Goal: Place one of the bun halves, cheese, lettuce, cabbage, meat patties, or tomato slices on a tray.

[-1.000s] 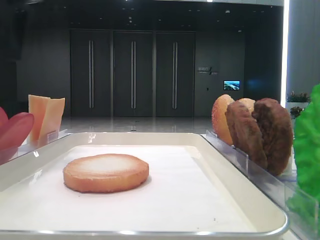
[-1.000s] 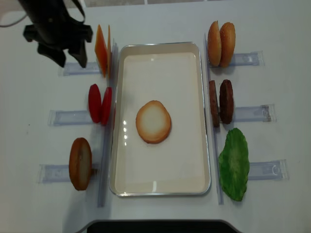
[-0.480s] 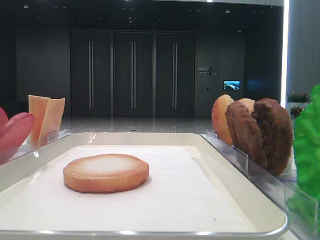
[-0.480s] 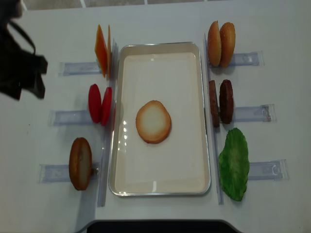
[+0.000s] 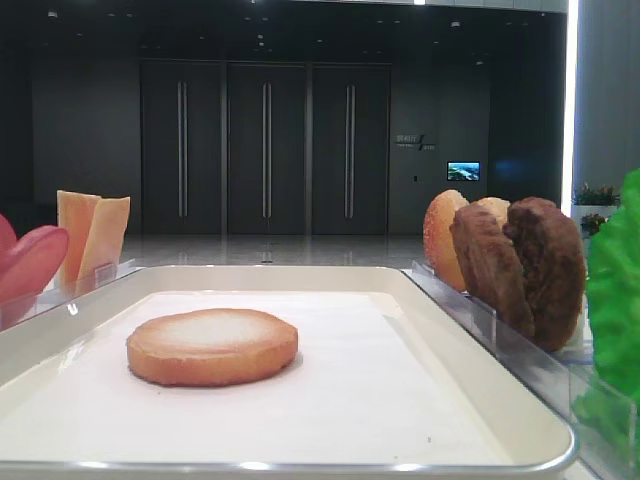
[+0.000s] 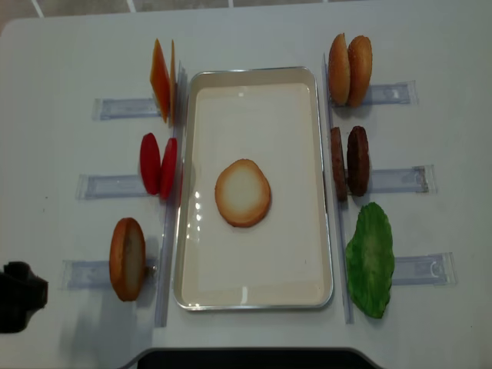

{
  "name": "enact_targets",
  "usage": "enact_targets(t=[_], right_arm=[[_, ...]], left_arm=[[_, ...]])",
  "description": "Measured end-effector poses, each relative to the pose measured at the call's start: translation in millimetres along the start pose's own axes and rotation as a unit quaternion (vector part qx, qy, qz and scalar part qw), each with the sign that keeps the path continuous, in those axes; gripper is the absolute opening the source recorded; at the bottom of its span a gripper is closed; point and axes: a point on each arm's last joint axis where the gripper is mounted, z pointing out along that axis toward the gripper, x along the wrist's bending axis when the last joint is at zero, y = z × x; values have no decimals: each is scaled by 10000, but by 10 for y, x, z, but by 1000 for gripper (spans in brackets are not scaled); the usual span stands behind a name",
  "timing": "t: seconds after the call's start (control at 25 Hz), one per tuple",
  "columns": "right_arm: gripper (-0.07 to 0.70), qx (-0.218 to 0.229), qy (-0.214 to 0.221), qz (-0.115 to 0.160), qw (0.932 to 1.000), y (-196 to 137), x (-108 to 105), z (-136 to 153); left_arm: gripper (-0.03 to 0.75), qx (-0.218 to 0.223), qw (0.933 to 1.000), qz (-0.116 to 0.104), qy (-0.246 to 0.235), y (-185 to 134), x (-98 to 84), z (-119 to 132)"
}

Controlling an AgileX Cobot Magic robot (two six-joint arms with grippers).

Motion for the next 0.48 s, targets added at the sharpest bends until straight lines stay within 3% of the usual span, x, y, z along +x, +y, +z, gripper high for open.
enact_targets(t=[0.2,0.32,0.48], right_arm=[[482,0,0,0,10000,0,0,0],[482,0,0,0,10000,0,0,0],[482,0,0,0,10000,0,0,0]], left_arm=[[464,-599,9979,181,-173,-193,-8,-64],[464,-1080,9931,401,-208,-290,-6,-101],[464,-1749,9832,445,-255,-439,4,-220]])
